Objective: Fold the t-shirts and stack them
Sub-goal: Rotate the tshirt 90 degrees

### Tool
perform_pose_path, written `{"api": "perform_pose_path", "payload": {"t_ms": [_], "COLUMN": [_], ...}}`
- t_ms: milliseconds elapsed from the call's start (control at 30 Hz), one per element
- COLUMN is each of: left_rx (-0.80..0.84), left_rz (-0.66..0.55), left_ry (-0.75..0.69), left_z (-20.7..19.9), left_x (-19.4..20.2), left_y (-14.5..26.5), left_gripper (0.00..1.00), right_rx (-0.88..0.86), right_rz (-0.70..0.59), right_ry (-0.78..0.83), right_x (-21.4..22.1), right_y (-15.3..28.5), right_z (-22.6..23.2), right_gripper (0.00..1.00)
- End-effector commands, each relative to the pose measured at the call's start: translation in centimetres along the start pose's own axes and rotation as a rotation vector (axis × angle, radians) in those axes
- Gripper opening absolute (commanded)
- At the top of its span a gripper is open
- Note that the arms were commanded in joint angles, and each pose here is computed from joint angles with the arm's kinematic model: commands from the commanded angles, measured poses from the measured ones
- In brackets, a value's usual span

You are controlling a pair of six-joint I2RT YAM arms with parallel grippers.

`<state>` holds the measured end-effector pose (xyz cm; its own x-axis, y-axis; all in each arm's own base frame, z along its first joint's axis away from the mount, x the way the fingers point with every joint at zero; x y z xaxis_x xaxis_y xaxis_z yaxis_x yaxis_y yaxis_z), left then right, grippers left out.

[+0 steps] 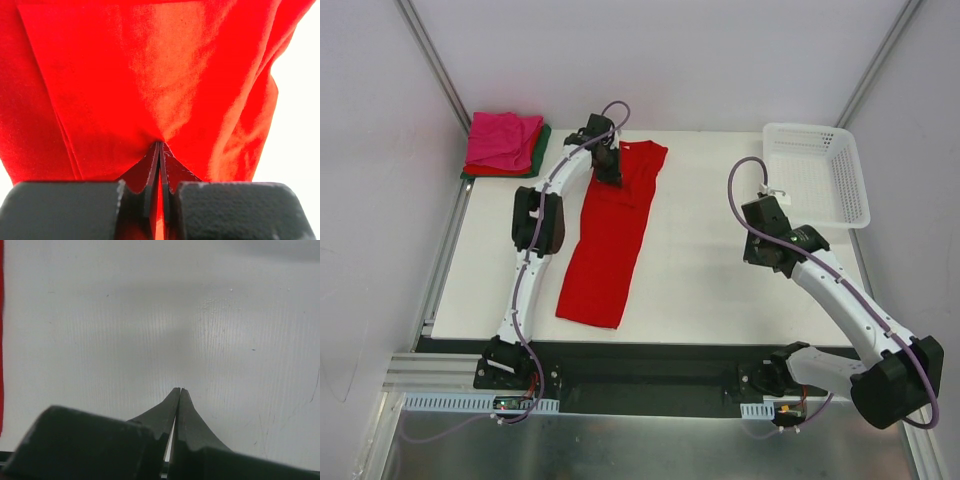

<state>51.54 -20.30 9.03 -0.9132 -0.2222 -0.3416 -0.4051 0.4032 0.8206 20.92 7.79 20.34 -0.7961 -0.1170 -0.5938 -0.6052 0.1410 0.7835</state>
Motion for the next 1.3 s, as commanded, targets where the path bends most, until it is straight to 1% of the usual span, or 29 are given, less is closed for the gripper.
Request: {"api": "perform_pose_path", "payload": {"t_ms": [0, 67, 100, 133, 200, 233, 267, 300, 333, 367, 400, 433, 467, 500, 567, 600, 633, 667, 700, 767, 800, 867, 900, 1000, 1100, 1267], "left_rx": [0.069, 0.149, 0.169, 0.213, 0.251, 0.270, 0.266, 0.256, 0.260, 0.236, 0.192, 0.172, 0.109, 0.056, -0.023, -0.115, -0.140, -0.169, -0.232, -0.260, -0.293, -0.312, -0.330, -0.363, -0.359, -0.327], "left_rz": [-0.010, -0.072, -0.099, -0.154, -0.209, -0.252, -0.273, -0.269, -0.292, -0.301, -0.265, -0.279, -0.293, -0.268, -0.255, -0.224, -0.246, -0.240, -0.205, -0.211, -0.192, -0.174, -0.149, -0.114, -0.082, -0.047], "left_ry": [-0.016, -0.060, -0.076, -0.105, -0.141, -0.162, -0.173, -0.174, -0.187, -0.195, -0.184, -0.187, -0.178, -0.161, -0.130, -0.103, -0.092, -0.074, -0.062, -0.046, -0.036, -0.029, -0.028, -0.040, -0.066, -0.119], "left_z": [-1.2, -3.4, -4.1, -5.7, -7.1, -8.0, -8.2, -8.0, -8.4, -8.1, -7.0, -6.8, -5.9, -4.7, -3.2, -1.1, -0.9, -0.2, 1.4, 2.0, 3.1, 3.8, 4.6, 5.5, 4.8, 2.2], "left_x": [-1.1, -2.6, -3.2, -4.2, -5.0, -5.4, -5.6, -5.3, -5.2, -5.0, -4.0, -3.6, -3.3, -2.1, -0.7, 0.9, 1.4, 2.1, 3.7, 5.0, 6.6, 8.1, 9.7, 12.5, 15.0, 17.7], "left_y": [1.6, 4.4, 5.5, 8.2, 11.0, 13.5, 14.5, 14.8, 16.6, 17.0, 16.1, 17.3, 17.2, 17.1, 17.1, 16.1, 17.4, 17.4, 16.7, 17.7, 17.9, 17.8, 17.9, 17.7, 17.2, 16.0], "left_gripper": [0.07, 0.14, 0.23, 0.27, 0.33, 0.33, 0.34, 0.34, 0.34, 0.35, 0.36, 0.36, 0.36, 0.36, 0.31, 0.29, 0.27, 0.23, 0.20, 0.13, 0.12, 0.09, 0.08, 0.04, 0.02, 0.02], "right_rx": [0.006, 0.000, -0.005, -0.007, -0.023, -0.029, -0.038, -0.043, -0.048, -0.056, -0.062, -0.065, -0.071, -0.075, -0.086, -0.089, -0.093, -0.100, -0.103, -0.119, -0.122, -0.125, -0.127, -0.134, -0.136, -0.137], "right_rz": [0.010, 0.016, 0.018, 0.022, 0.029, 0.029, 0.031, 0.031, 0.029, 0.035, 0.032, 0.033, 0.033, 0.035, 0.036, 0.035, 0.032, 0.035, 0.036, 0.036, 0.040, 0.039, 0.042, 0.043, 0.051, 0.057], "right_ry": [-0.016, -0.018, -0.016, -0.017, -0.022, -0.025, -0.032, -0.033, -0.037, -0.037, -0.039, -0.039, -0.041, -0.038, -0.038, -0.035, -0.038, -0.037, -0.032, -0.026, -0.020, -0.015, -0.013, -0.014, -0.013, -0.011], "right_x": [0.4, 0.4, 0.5, 0.5, 0.7, 0.7, 0.7, 0.8, 0.7, 0.8, 0.8, 0.8, 0.8, 0.8, 0.7, 0.7, 0.6, 0.6, 0.6, 0.5, 0.5, 0.5, 0.5, 0.7, 0.9, 1.2], "right_y": [0.2, 0.0, 0.0, -0.1, -0.2, -0.2, -0.2, -0.2, -0.2, -0.2, -0.2, -0.2, -0.2, -0.2, -0.2, -0.2, -0.1, -0.2, -0.3, -0.4, -0.4, -0.5, -0.6, -0.7, -0.9, -1.1], "right_z": [-0.2, -0.1, 0.0, 0.1, 0.3, 0.4, 0.5, 0.5, 0.6, 0.7, 0.8, 0.8, 0.9, 0.9, 1.1, 1.1, 1.2, 1.3, 1.3, 1.6, 1.7, 1.9, 2.0, 2.2, 2.3, 2.5], "right_gripper": [0.01, 0.01, 0.01, 0.01, 0.01, 0.01, 0.01, 0.01, 0.01, 0.01, 0.01, 0.01, 0.01, 0.01, 0.01, 0.01, 0.01, 0.01, 0.01, 0.01, 0.01, 0.01, 0.01, 0.01, 0.01, 0.01]}}
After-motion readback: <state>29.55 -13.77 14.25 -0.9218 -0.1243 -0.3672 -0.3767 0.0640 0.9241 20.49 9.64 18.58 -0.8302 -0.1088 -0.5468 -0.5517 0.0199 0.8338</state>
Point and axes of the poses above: each gripper's point midway between its finger pads, its own y axis back along the fingers, its own z axis along the line the jaws close on, x = y × z, the point moved 7 cm from there along y, back along the fingers, and after that the axes turned 13 degrees about y, right-handed, at the moved point
